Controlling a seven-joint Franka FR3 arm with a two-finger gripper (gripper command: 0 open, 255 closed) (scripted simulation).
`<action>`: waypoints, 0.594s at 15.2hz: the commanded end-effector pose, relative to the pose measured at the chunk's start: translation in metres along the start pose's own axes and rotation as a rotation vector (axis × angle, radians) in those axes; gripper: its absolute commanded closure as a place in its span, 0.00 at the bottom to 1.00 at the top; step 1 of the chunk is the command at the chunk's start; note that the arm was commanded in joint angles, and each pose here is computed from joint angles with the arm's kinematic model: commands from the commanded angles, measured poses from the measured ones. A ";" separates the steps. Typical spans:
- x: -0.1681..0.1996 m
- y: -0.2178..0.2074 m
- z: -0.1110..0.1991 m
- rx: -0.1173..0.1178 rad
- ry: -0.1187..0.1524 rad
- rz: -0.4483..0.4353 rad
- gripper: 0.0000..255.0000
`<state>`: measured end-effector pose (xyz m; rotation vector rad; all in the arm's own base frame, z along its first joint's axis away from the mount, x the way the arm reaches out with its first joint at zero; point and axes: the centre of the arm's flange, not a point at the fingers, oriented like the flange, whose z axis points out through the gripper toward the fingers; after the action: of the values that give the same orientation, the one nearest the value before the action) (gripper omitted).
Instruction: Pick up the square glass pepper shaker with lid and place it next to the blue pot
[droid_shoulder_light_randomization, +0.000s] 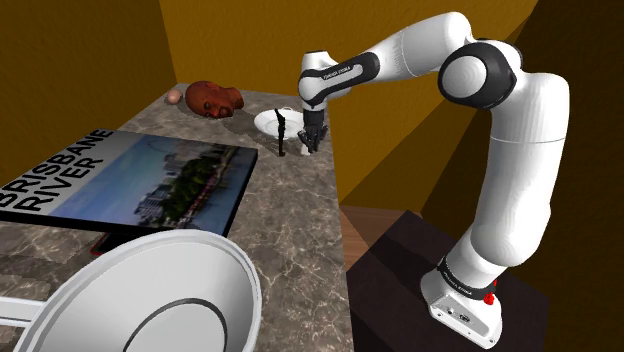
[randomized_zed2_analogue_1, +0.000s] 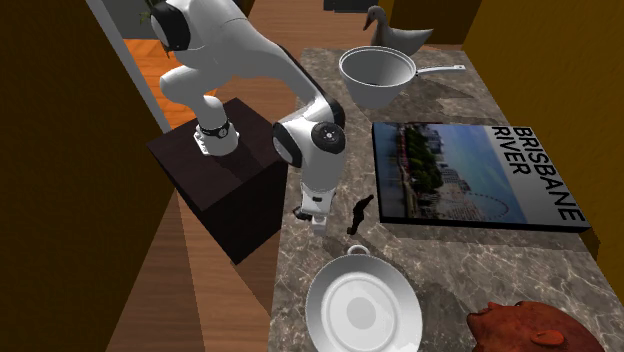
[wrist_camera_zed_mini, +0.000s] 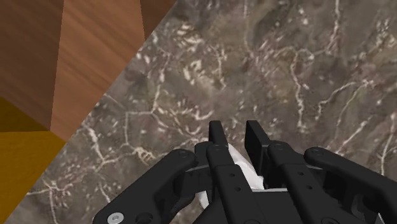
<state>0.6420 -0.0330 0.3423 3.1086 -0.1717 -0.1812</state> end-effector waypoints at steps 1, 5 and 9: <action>-0.002 0.000 -0.010 0.000 0.000 0.000 1.00; -0.004 0.000 -0.031 0.000 0.000 0.000 1.00; -0.006 0.001 -0.052 0.000 0.000 0.000 1.00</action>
<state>0.6409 -0.0324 0.3888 3.1086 -0.1715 -0.1809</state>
